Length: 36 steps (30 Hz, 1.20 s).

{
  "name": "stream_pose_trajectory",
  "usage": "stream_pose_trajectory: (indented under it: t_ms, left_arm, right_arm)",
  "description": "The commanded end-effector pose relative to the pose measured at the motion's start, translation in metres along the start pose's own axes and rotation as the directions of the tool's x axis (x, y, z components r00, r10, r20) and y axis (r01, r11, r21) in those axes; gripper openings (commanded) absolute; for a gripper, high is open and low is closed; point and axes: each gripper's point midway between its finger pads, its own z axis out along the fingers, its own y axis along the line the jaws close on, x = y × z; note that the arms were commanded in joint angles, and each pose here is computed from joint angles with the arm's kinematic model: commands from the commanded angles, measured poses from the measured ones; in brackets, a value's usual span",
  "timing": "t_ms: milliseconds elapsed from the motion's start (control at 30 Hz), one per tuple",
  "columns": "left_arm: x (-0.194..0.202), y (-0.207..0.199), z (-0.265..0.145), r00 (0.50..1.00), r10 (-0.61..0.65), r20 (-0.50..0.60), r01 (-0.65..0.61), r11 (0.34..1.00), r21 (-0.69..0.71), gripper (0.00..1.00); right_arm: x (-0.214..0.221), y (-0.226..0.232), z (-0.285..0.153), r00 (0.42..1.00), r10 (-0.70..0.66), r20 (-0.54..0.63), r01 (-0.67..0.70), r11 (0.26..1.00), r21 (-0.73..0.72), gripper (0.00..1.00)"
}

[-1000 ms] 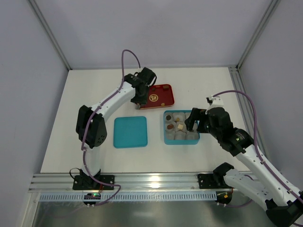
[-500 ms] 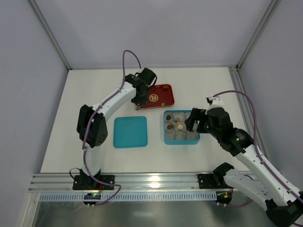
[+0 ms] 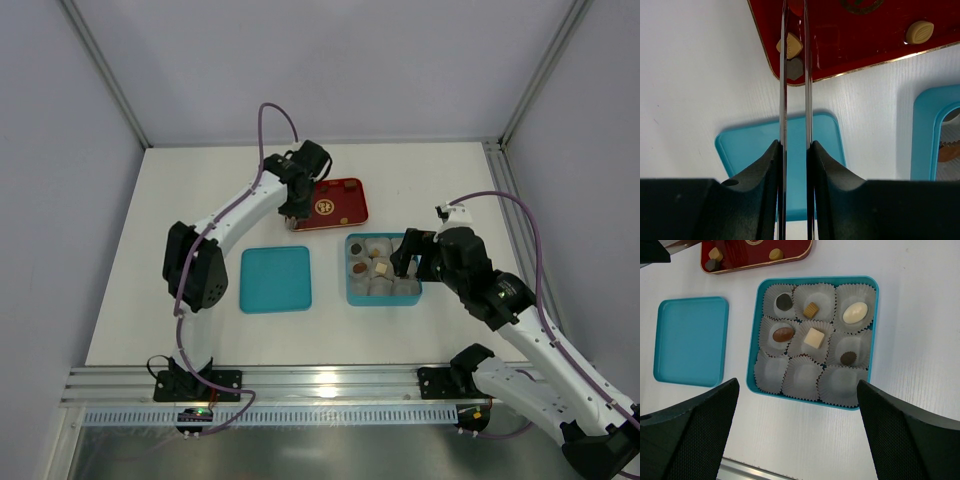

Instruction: Pack the chocolate

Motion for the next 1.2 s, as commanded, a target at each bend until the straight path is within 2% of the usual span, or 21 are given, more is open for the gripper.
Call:
stream_pose_trajectory:
  t_ms: [0,367,733,1167]
  left_arm:
    - [-0.024,0.007,-0.028,0.996,-0.015,0.084,0.014,1.0,0.011,0.25]
    - [-0.025,0.009,-0.053,0.993,-0.028,0.115,0.024,0.999,0.033,0.25]
    - [-0.006,-0.018,-0.095,0.987,-0.001,0.163,-0.016,0.995,0.103,0.25]
    - [0.053,-0.102,-0.157,0.972,0.077,0.22,-0.136,0.954,0.267,0.25]
  right_arm:
    - [-0.009,0.004,0.0,0.999,0.012,0.029,-0.012,1.0,-0.012,1.0]
    - [-0.01,0.004,0.002,0.999,0.013,0.032,-0.012,1.0,-0.012,1.0]
    - [-0.021,0.004,-0.001,0.998,0.008,0.056,-0.008,1.0,0.005,1.0]
    - [-0.047,-0.005,-0.024,0.991,0.02,0.135,-0.028,0.998,0.062,1.0]
